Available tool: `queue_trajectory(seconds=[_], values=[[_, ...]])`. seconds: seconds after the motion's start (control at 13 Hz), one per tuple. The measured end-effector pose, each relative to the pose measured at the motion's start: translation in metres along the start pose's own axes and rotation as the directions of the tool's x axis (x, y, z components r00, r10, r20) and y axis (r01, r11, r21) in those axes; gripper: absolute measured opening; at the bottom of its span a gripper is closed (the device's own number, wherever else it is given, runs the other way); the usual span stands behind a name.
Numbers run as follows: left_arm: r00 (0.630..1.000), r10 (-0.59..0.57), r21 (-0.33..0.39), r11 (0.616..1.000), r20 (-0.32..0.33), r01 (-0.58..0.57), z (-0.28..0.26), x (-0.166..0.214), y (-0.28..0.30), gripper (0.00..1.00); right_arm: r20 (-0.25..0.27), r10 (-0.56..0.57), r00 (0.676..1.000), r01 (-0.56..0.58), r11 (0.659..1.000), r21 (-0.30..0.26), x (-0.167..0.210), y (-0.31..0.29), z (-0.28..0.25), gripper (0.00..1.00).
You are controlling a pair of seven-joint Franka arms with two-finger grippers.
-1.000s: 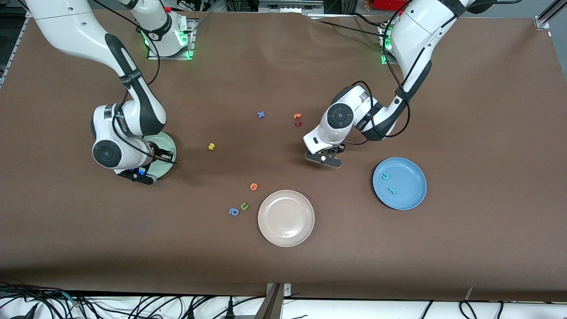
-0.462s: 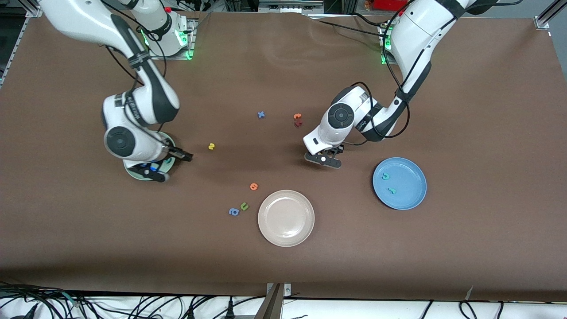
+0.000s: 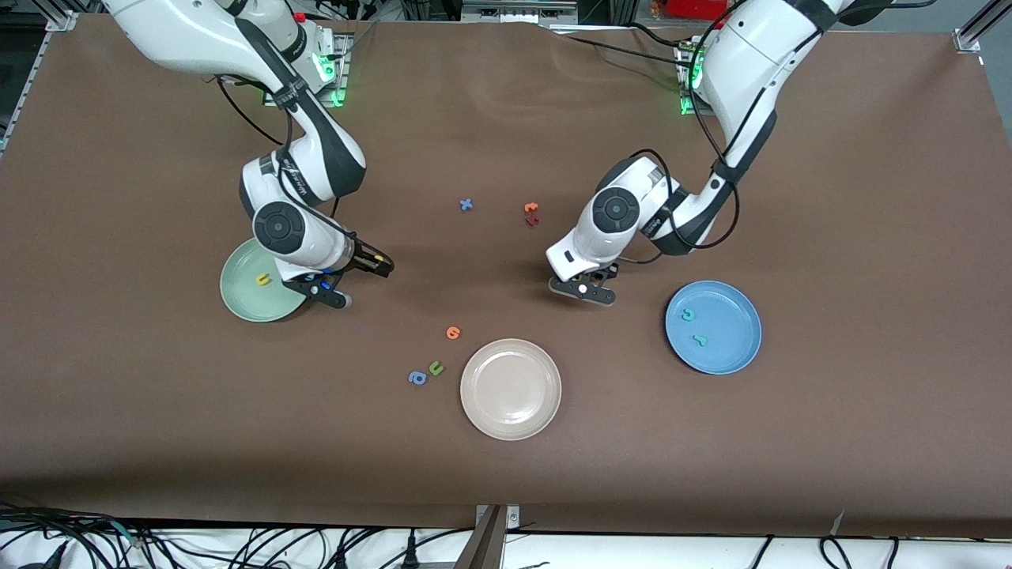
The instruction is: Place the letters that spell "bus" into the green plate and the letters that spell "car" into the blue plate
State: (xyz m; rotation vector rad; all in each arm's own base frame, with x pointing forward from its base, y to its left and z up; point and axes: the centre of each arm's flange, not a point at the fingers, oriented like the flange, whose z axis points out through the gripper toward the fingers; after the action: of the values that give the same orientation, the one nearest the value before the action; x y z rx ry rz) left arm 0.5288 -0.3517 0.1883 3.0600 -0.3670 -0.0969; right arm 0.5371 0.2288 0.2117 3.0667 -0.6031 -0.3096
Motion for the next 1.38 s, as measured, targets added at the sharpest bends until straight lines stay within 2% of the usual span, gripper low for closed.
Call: queue_trajectory(seconds=[0.15, 0.31, 0.46, 0.54, 0.62, 0.85, 1.0, 1.23, 1.38], values=[[1.0, 0.015, 0.02, 1.0, -0.002, -0.015, -0.024, 0.008, -0.018, 0.3, -0.005, -0.001, 1.0, 0.001, 1.0, 0.023, -0.009, 0.007, 0.032, 0.97], [0.997, 0.078, 0.047, 0.996, 0.006, -0.078, -0.053, 0.016, -0.049, 0.3, 0.003, -0.001, 1.0, 0.001, 1.0, 0.029, -0.013, 0.01, 0.05, 0.96], [0.984, 0.177, 0.059, 0.982, 0.019, -0.177, -0.076, 0.026, -0.11, 0.3, 0.004, -0.001, 1.0, 0.001, 1.0, 0.03, -0.013, 0.01, 0.052, 0.9], [0.976, 0.217, 0.057, 0.974, 0.023, -0.218, -0.08, 0.03, -0.144, 0.3, 0.002, -0.001, 1.0, 0.001, 0.999, 0.032, -0.012, 0.009, 0.051, 0.84], [0.968, 0.249, 0.053, 0.967, 0.028, -0.25, -0.08, 0.031, -0.174, 0.3, 0.001, -0.001, 1.0, 0.001, 0.999, 0.032, -0.012, 0.009, 0.051, 0.84], [0.951, 0.304, 0.033, 0.952, 0.052, -0.306, -0.073, 0.026, -0.238, 0.3, -0.01, -0.002, 1.0, 0.002, 0.999, 0.038, -0.012, 0.008, 0.043, 0.48], [0.949, 0.309, 0.02, 0.95, 0.066, -0.311, -0.063, 0.022, -0.254, 0.3, -0.013, -0.002, 1.0, 0.003, 0.999, 0.039, -0.011, 0.008, 0.042, 0.25], [0.944, 0.319, 0.005, 0.947, 0.079, -0.321, -0.053, 0.02, -0.266, 0.33, -0.014, -0.002, 1.0, 0.003, 0.999, 0.04, -0.011, 0.007, 0.041, 0.22], [0.942, 0.325, 0.004, 0.945, 0.078, -0.327, -0.053, 0.02, -0.265, 0.51, -0.01, 0.003, 1.0, -0.003, 1.0, 0.024, -0.006, 0.008, 0.029, 0.22]])
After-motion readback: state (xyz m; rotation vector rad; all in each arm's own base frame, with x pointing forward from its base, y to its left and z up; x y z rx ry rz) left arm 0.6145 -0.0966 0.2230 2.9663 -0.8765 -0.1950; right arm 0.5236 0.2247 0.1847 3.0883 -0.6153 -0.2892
